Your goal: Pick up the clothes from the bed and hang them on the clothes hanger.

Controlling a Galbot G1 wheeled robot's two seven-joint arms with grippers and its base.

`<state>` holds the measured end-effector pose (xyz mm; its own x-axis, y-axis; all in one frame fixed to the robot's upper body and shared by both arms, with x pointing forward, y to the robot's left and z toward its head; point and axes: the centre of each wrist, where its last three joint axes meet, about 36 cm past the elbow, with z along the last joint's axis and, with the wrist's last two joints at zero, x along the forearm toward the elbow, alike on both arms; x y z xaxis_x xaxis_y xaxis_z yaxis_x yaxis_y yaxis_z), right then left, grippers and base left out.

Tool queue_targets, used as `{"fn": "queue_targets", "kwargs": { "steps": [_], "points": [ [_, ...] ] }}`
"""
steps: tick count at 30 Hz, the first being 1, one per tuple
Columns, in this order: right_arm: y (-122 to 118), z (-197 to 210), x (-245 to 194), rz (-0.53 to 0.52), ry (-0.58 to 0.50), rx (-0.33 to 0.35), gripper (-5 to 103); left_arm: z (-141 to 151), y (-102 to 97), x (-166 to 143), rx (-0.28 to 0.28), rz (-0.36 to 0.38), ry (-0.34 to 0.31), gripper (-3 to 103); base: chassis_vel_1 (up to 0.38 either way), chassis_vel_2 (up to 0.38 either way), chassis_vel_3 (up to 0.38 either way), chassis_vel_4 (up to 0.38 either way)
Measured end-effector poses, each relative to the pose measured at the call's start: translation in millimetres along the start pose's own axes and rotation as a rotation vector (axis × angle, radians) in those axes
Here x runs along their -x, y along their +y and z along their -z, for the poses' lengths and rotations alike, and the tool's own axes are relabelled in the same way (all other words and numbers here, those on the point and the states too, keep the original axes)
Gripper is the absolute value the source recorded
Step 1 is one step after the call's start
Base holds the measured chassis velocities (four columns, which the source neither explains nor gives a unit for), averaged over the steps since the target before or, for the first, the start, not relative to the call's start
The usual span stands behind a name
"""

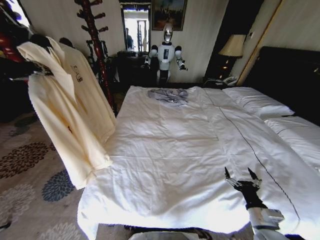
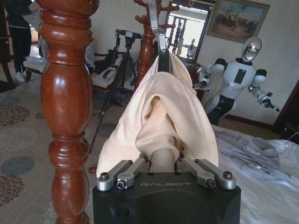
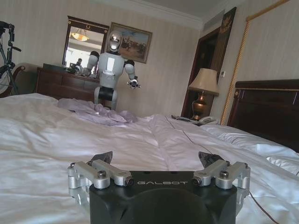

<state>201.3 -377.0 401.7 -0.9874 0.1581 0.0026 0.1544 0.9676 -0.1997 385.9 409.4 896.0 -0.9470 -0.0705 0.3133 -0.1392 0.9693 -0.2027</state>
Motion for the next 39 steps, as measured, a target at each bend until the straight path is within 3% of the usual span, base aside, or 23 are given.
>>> {"fn": "queue_targets", "kwargs": {
  "steps": [14,16,18,22,25,31,34,36,39],
  "points": [
    [0,0,0,0.000,0.000,0.000,100,1,0.9,-1,-0.005,-0.002,0.008,18,0.000,0.000,0.000,0.000],
    [0,0,0,0.000,0.000,0.000,100,2,1.3,-4,-0.003,0.004,0.002,27,0.000,0.000,0.000,0.000],
    [0,0,0,0.000,0.000,0.000,100,2,1.2,-6,0.000,0.005,0.000,27,0.000,0.000,0.000,0.000],
    [0,0,0,0.000,0.000,0.000,100,1,-1.0,-10,0.012,0.008,-0.005,49,0.000,0.000,0.000,0.000],
    [0,0,0,0.000,0.000,0.000,100,1,-1.0,-11,0.015,0.012,-0.006,55,0.000,0.000,0.000,0.000],
    [0,0,0,0.000,0.000,0.000,100,0,-3.4,-17,0.029,0.014,-0.010,82,0.000,0.000,0.000,0.000],
    [0,0,0,0.000,0.000,0.000,100,-1,-3.8,-17,0.031,0.014,-0.012,82,0.000,0.000,0.000,0.000],
    [0,0,0,0.000,0.000,0.000,100,0,-4.7,-20,0.042,0.021,-0.025,97,0.000,0.000,0.000,0.000],
    [0,0,0,0.000,0.000,0.000,100,0,-4.9,-23,0.052,0.028,-0.038,100,0.000,0.000,0.000,0.000]
  ]
}}
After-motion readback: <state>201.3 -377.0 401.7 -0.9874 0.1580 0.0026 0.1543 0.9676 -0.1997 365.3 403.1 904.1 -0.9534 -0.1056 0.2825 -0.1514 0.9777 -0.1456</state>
